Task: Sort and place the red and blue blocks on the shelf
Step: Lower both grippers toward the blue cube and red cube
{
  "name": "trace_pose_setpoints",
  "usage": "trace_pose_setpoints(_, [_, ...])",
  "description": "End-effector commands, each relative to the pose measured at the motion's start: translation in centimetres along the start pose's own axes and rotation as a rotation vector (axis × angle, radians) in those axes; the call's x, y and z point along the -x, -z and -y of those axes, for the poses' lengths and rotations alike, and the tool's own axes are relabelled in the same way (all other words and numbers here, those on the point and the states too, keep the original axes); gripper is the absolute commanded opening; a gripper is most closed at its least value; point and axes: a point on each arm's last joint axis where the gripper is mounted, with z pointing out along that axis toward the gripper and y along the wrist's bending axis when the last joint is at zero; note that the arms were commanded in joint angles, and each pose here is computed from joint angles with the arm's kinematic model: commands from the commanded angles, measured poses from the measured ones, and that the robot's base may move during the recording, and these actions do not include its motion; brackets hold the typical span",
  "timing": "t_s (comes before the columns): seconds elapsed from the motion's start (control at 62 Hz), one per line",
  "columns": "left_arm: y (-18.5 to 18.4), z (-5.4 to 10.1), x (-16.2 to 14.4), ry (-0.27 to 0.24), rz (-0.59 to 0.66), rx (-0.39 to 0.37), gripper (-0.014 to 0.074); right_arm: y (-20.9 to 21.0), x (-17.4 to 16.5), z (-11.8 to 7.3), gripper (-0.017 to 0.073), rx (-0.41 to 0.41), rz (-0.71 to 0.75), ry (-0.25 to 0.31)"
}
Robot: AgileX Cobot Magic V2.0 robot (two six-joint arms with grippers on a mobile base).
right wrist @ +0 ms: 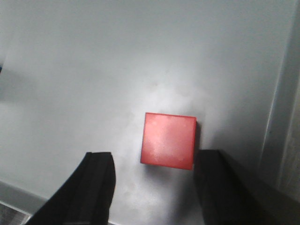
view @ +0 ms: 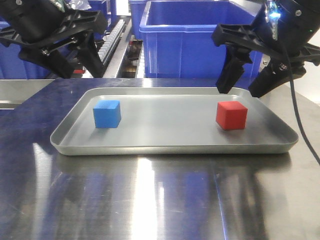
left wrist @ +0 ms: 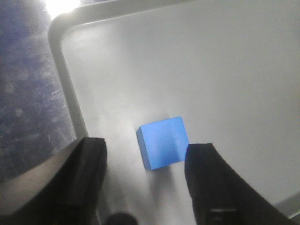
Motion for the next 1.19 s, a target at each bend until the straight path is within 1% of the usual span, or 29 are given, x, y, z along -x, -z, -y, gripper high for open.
trace_pose_setpoints(0.0, [1.9,0.8,1.9,0.002,0.135,-0.027,0.0454,1.9,1.7,-0.6,0.0491,0.012,0.121,0.028])
trace_pose_setpoints(0.113, [1.9,0.9,1.8,0.011,0.126,-0.035,0.0459,1.3,1.6,-0.4,0.0491,0.000,0.104,0.037])
trace_pose_setpoints(0.21, [1.9,0.9,1.8,0.012,0.125,-0.036,0.0483,0.7,1.5,-0.2,0.0491,-0.006,0.090,0.040])
trace_pose_setpoints(0.42, [1.9,0.9,1.8,0.011,0.125,-0.036,0.0483,0.6,1.5,-0.2,0.0491,-0.009,0.086,0.042])
trace_pose_setpoints(0.549, [1.9,0.9,1.8,0.009,0.131,-0.035,0.0483,0.6,1.7,-0.1,0.0491,-0.012,0.109,0.040])
trace_pose_setpoints(0.71, [1.9,0.9,1.8,0.009,0.131,-0.035,0.0483,0.6,2.0,0.0,0.0532,-0.014,0.139,0.039])
trace_pose_setpoints(0.791, [1.9,0.9,1.8,0.009,0.131,-0.035,0.0483,0.7,2.1,0.0,0.0530,-0.015,0.154,0.039])
trace_pose_setpoints(1.033, [1.9,0.9,1.8,0.009,0.131,-0.035,0.0482,0.7,2.1,0.0,0.0530,-0.015,0.155,0.039])
trace_pose_setpoints(1.178, [1.9,0.9,1.8,0.009,0.131,-0.035,0.0482,0.6,1.9,0.1,0.0530,-0.016,0.132,0.032])
